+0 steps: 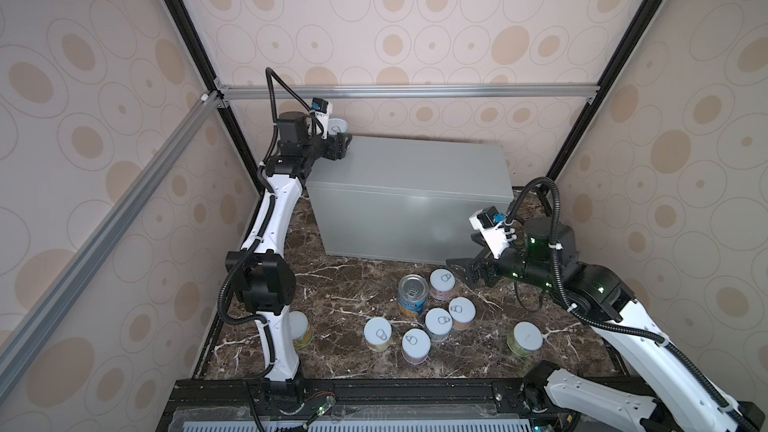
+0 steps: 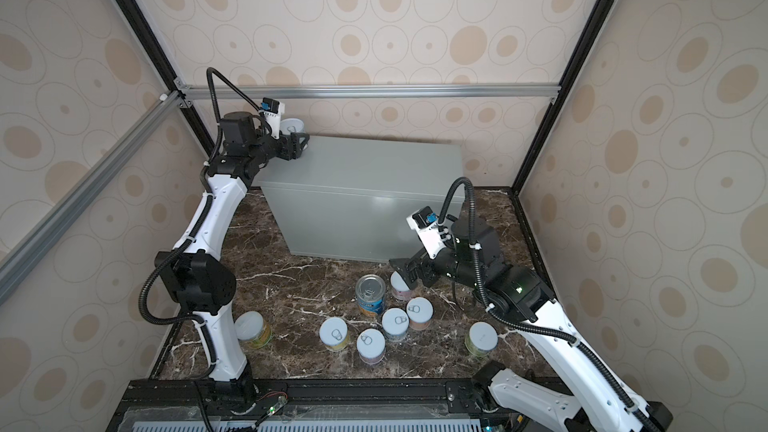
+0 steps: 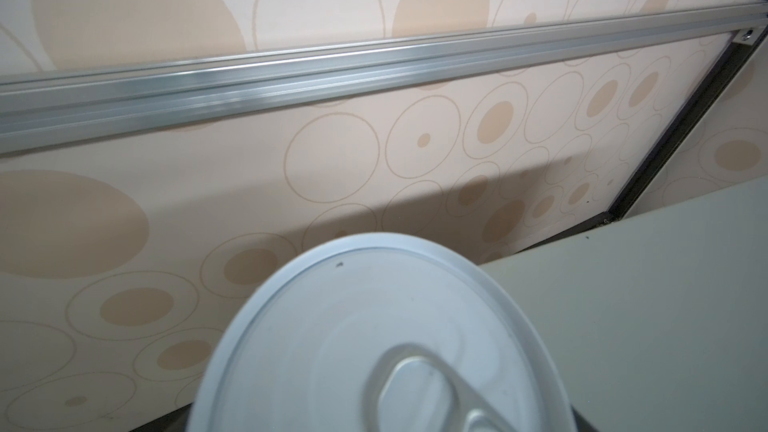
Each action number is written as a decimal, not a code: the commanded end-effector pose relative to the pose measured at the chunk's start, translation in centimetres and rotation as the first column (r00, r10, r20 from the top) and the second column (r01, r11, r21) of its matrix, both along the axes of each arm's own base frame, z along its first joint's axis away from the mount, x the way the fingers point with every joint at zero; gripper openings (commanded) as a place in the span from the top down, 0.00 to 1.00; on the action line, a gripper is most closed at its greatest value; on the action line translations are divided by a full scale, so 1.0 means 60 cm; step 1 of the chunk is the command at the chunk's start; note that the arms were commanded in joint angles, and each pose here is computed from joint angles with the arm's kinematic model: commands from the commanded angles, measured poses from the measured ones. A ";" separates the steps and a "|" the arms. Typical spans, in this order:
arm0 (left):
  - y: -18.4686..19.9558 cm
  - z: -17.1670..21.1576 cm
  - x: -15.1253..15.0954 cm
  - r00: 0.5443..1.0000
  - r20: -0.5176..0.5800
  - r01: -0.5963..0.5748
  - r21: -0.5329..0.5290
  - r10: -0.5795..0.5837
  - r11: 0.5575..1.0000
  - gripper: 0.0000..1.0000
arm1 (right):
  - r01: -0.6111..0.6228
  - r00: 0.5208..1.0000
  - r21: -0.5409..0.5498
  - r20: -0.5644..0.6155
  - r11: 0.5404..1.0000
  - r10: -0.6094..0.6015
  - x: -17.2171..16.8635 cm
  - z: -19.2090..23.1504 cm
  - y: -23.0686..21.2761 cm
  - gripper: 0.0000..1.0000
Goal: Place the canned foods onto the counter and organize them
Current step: 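Set the can on the cabinet top while the right gripper reaches down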
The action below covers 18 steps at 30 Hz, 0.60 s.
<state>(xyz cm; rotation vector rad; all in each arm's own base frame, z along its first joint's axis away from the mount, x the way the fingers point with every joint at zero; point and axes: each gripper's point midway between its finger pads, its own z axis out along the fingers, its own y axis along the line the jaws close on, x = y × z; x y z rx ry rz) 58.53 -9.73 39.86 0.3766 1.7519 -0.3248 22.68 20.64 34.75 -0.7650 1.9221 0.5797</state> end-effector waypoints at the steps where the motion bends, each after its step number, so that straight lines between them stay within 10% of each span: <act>1: 0.011 0.032 -0.011 0.999 0.048 -0.003 0.022 0.002 1.000 0.20 | -0.036 0.998 0.033 0.057 0.999 0.034 -0.004 0.037 0.010 0.00; 5: 0.009 0.047 -0.020 0.998 0.064 0.009 0.017 -0.010 1.000 0.02 | -0.024 0.998 0.038 0.052 0.999 0.022 -0.001 0.035 0.009 0.00; 18: 0.039 0.160 -0.150 0.987 0.159 0.051 -0.129 -0.030 0.990 0.02 | 0.120 0.992 -0.011 -0.040 0.993 -0.120 0.001 0.000 -0.032 0.00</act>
